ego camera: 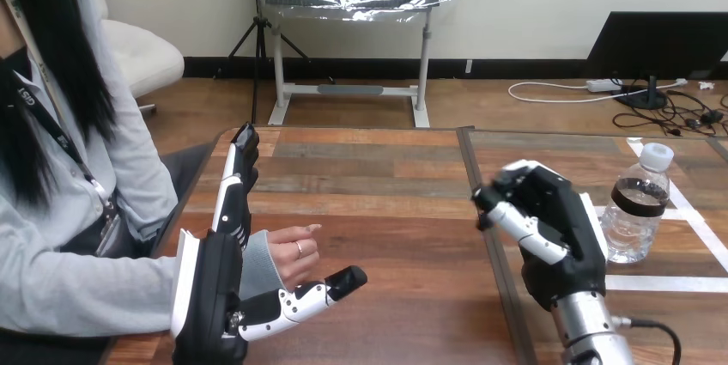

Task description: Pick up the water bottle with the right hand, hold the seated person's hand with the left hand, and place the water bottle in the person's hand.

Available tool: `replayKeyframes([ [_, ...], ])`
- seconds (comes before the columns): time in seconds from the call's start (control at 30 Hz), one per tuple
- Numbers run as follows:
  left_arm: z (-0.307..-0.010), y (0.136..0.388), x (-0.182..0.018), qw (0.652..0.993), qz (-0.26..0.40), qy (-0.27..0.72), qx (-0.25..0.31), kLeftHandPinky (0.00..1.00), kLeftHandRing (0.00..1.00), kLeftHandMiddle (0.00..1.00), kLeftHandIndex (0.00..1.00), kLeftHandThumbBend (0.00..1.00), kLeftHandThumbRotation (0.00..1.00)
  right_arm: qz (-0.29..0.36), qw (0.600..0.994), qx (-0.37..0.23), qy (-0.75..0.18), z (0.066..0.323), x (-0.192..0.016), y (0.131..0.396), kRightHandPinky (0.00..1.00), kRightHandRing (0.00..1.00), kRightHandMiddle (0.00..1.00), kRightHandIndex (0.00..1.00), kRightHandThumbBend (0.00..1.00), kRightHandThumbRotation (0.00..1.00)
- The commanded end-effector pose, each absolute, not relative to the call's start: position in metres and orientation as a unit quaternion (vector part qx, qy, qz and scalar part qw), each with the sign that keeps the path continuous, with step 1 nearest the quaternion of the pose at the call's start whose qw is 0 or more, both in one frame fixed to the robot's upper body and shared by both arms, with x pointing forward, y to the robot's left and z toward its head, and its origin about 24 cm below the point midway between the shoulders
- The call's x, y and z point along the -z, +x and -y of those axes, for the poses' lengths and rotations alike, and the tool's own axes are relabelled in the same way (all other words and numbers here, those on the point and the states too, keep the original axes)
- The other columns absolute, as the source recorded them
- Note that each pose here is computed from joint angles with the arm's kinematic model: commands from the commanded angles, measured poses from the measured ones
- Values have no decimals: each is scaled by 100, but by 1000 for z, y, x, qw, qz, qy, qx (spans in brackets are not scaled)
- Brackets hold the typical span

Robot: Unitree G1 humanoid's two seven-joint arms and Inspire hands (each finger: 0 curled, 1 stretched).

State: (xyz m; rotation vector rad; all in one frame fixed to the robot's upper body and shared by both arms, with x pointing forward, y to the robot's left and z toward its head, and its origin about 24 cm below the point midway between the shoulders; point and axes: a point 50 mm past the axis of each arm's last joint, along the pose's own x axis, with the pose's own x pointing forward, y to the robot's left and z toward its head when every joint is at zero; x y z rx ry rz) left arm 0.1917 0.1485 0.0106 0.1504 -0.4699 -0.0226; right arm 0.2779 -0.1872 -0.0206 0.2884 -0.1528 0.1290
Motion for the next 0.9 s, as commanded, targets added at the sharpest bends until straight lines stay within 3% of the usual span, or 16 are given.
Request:
replayKeyframes([
  [0.0,-146,204,-21,963,259,72,19,97,98,98,98,100,28,120,982,-100,107,187,-7,300,60,78,78,73,100,43],
  [0.3,-146,205,-21,963,260,72,19,97,98,98,99,100,29,116,983,-104,94,188,-8,301,74,94,92,89,100,54],
  [0.87,-146,206,-21,964,258,69,20,96,98,99,99,100,27,140,985,-65,77,189,-12,300,88,99,95,97,100,56],
])
